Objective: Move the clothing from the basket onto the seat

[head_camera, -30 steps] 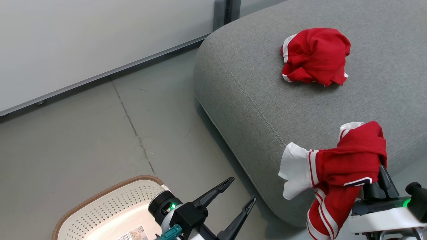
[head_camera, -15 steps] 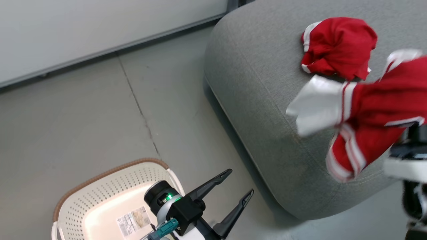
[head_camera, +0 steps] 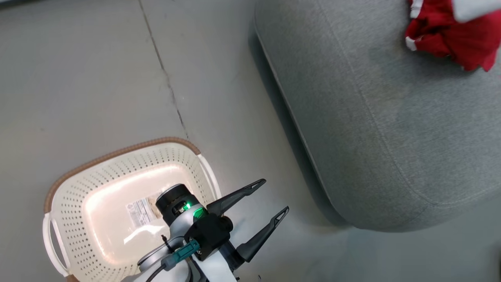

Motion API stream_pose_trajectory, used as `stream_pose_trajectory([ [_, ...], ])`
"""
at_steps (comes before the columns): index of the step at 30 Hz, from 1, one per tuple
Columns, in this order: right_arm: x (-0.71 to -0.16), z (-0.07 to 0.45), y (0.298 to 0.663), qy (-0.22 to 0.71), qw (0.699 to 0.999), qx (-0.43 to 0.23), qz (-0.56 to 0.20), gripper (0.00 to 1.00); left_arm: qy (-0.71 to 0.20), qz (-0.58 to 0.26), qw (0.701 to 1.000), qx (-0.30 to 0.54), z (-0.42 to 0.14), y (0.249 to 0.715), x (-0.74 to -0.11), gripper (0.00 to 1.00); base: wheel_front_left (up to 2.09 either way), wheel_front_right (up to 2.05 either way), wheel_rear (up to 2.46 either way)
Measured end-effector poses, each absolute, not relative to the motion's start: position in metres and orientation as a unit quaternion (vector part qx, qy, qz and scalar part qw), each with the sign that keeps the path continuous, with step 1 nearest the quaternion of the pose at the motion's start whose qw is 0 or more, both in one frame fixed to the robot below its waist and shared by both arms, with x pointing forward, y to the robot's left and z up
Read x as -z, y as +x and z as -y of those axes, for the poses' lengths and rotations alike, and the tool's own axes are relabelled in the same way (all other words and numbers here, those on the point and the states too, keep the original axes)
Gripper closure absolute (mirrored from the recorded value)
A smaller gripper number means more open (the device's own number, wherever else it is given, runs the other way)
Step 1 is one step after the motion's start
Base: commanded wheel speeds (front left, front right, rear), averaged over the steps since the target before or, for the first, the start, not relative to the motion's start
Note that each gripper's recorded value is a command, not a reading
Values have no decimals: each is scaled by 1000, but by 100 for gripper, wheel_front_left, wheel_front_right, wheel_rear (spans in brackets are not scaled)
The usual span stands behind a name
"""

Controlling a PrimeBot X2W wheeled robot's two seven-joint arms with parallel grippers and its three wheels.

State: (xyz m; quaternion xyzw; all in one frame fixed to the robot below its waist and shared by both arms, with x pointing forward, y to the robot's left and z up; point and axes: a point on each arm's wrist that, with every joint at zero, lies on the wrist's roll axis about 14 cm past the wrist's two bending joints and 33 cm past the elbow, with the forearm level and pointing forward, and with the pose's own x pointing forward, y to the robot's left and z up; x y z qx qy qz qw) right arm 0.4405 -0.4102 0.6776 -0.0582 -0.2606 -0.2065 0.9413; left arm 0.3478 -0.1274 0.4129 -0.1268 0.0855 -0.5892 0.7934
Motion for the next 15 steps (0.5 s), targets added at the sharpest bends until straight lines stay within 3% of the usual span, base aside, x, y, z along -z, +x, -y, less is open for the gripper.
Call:
stream_pose_trajectory([
  [5,-665,429,471,-67,945,218,236,100,-133,-94,790,591,125,355,-399,0,0,0,0],
  [15,-589,464,530,-64,956,256,129,100,-149,-126,796,573,111,370,-365,0,0,0,0],
])
